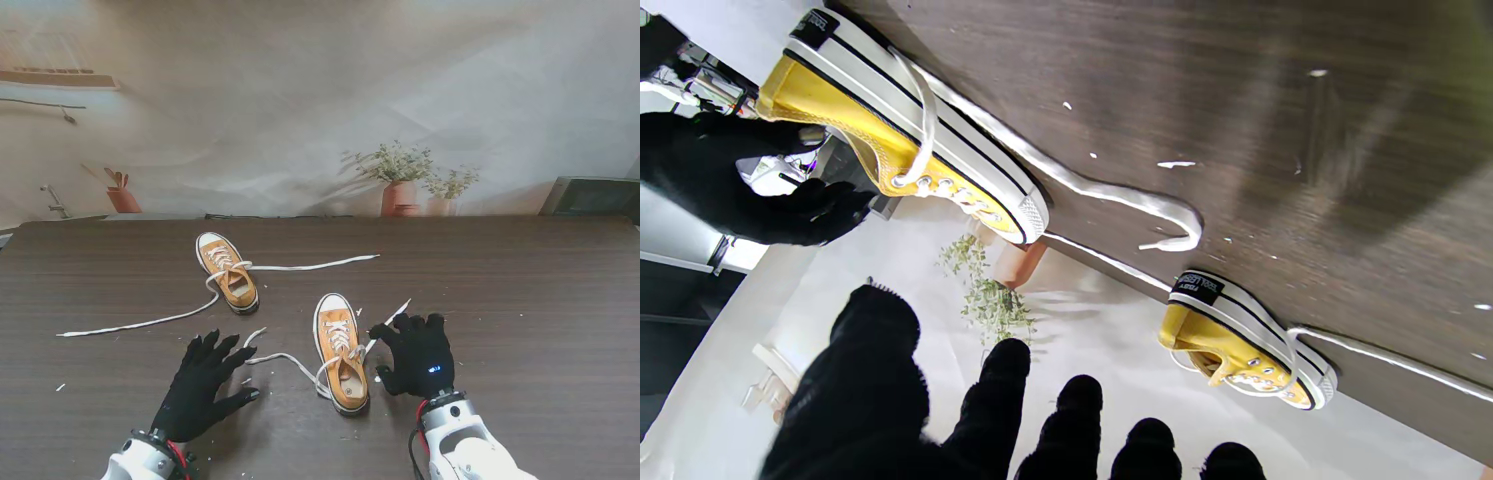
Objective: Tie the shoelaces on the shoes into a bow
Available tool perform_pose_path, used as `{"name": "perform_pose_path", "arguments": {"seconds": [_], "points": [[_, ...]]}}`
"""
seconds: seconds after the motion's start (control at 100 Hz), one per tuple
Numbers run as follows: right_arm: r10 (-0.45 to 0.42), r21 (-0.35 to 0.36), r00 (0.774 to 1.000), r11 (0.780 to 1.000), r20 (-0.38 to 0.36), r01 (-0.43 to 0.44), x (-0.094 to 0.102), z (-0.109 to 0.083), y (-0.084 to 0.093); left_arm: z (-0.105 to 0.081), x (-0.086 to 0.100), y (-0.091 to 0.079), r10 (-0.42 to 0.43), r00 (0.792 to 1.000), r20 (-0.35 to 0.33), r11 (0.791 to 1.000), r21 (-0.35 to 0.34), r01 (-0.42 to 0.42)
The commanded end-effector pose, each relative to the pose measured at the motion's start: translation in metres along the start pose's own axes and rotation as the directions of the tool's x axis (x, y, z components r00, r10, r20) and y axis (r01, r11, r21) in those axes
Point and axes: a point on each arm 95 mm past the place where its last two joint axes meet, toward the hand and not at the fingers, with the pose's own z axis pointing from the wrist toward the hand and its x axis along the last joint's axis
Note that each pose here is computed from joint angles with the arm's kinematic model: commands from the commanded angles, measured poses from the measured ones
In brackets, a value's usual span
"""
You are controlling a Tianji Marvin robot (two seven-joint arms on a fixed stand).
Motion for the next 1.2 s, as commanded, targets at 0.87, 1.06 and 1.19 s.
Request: {"name": "perform_pose_path", "arguments": {"seconds": [0.87,1.06,1.19], "points": [[0.073,0.056,0.994,0.996,-0.086,-0.068,0.022,0.046,-0.048,0.000,0.006,0.006,-0.029,0.999,-0.034,0.999,-0.034,0.028],[0.102,0.081,0.991,0.992,-0.088,-0.094,0.027,0.047,-0.052,-0.001,0.006,0.005,-0.028,0.999,-0.035,0.999,-0.031,0.027],[0.107,0.080,0.990,0.992,-0.094,-0.100,0.030,0.047,-0.049,-0.001,0.006,0.005,-0.030,0.999,-0.035,0.999,-0.033,0.029]]}}
